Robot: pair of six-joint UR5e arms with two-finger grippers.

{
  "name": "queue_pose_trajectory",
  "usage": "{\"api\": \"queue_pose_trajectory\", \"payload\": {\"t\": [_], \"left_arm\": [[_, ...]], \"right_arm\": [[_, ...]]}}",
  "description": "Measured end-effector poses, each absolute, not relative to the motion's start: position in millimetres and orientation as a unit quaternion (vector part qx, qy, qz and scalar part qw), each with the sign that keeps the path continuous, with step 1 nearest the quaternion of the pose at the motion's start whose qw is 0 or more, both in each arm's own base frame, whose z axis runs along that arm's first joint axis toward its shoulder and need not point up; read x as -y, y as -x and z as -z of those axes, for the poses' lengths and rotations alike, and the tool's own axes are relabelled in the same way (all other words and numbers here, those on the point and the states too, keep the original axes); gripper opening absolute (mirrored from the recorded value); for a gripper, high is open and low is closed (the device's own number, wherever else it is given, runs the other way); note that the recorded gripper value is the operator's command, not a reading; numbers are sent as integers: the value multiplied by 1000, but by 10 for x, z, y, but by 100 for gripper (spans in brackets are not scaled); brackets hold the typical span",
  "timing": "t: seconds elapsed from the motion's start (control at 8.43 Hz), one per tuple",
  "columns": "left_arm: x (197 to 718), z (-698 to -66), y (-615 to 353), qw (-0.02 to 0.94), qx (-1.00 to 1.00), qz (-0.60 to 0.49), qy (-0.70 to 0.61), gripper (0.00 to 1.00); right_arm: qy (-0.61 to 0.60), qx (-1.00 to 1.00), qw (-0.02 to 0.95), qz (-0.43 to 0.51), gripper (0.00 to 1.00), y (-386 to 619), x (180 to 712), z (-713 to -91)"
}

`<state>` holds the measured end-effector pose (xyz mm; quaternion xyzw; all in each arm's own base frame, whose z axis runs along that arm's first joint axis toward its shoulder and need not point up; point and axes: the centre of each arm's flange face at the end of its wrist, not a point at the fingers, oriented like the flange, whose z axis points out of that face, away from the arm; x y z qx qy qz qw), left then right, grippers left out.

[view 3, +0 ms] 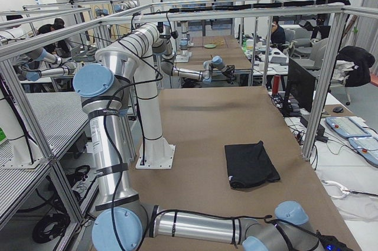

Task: Fold clothes

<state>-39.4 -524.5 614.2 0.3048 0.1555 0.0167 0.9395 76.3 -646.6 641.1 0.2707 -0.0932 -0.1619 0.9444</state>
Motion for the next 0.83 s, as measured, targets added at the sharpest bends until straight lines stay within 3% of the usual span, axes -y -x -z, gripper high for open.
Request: {"api": "queue_pose_trajectory", "payload": {"t": [0.36, 0.83], "left_arm": [[5010, -6140, 844, 938, -161, -1, -307, 100], [4894, -6061, 1177, 938, -159, 7, -309, 100]], "right_arm": [[-275, 98, 945, 148, 95, -1224, 5984, -6564], [-286, 98, 943, 140, 95, -1374, 5808, -6479]]}}
